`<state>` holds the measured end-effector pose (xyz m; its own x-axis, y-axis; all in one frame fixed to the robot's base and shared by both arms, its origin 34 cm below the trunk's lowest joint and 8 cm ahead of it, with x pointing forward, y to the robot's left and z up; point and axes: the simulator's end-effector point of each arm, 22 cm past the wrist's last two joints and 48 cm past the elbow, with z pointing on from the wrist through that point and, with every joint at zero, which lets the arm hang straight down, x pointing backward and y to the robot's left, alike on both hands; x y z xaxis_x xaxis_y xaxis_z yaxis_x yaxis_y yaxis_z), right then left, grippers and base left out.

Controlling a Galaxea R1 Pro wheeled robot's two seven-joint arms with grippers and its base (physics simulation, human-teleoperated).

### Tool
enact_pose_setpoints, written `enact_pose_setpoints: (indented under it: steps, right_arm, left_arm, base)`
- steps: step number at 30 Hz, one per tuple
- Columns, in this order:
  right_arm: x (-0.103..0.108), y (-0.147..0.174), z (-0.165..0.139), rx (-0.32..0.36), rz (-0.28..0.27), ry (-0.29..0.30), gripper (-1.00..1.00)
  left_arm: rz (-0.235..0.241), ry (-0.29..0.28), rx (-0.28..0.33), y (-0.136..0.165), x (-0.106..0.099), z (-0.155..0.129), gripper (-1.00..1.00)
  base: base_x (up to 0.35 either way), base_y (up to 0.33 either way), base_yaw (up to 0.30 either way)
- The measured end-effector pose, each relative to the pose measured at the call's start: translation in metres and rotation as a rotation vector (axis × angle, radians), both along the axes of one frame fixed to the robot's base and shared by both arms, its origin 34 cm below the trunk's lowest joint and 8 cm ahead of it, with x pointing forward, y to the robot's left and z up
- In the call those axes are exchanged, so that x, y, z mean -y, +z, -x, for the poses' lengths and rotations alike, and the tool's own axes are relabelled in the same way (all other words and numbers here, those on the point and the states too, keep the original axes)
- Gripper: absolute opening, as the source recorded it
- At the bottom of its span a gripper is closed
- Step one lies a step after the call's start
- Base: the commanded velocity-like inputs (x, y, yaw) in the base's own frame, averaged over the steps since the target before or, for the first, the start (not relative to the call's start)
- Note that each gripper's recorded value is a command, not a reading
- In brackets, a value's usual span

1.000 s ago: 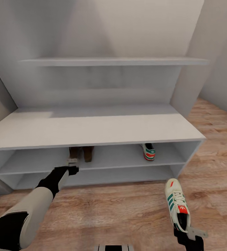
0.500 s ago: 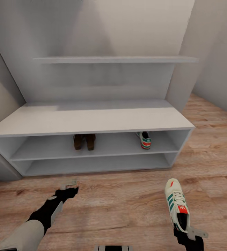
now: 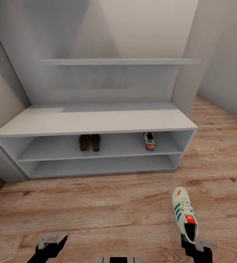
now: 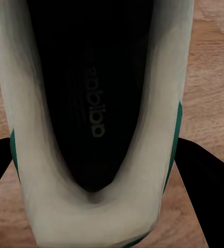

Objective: Pick up the two gym shoes and the two sandals from the corridor floor and place them onto the hallstand (shoe rack) in the corridor, making sure they are on the rack and not on the floor. Arrange them so the two gym shoes are next to each other and the two sandals are next to each other.

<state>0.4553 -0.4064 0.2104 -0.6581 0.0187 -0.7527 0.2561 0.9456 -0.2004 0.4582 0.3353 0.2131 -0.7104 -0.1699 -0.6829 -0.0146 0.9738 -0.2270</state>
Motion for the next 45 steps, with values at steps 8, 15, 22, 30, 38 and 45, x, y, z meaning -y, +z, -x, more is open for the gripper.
enact_pose_setpoints:
  steps: [8,15,22,30,38,45]
  right_arm:
    - [-0.001,0.000,-0.001,0.001,-0.001,0.004,-1.00]
    - [-0.002,0.000,-0.001,0.001,-0.001,0.006,-1.00]
    - [-0.031,-0.018,0.008,-0.092,-0.039,0.038,-1.00]
    - [-0.130,-0.018,-0.041,-0.249,-0.195,0.126,-1.00]
    - [-0.186,0.068,-0.141,-0.229,-0.145,0.060,-1.00]
    - [-0.199,0.111,-0.192,-0.148,-0.139,0.050,-1.00]
  left_arm:
    - [0.041,-0.041,0.001,0.005,-0.022,0.031,1.00]
    - [0.041,-0.043,0.003,0.005,-0.022,0.033,1.00]
    - [0.039,-0.043,0.004,0.005,-0.024,0.033,1.00]
    - [0.037,-0.046,0.004,0.006,-0.026,0.033,1.00]
    - [0.035,-0.054,0.000,0.004,-0.023,0.035,1.00]
    - [0.037,-0.060,-0.001,0.004,-0.020,0.035,1.00]
  base:
    - [-0.002,0.000,0.000]
    - [0.000,0.004,0.000]
    - [0.000,0.212,0.000]
    - [0.000,0.277,0.000]
    - [0.000,0.053,0.000]
    - [0.000,0.002,0.000]
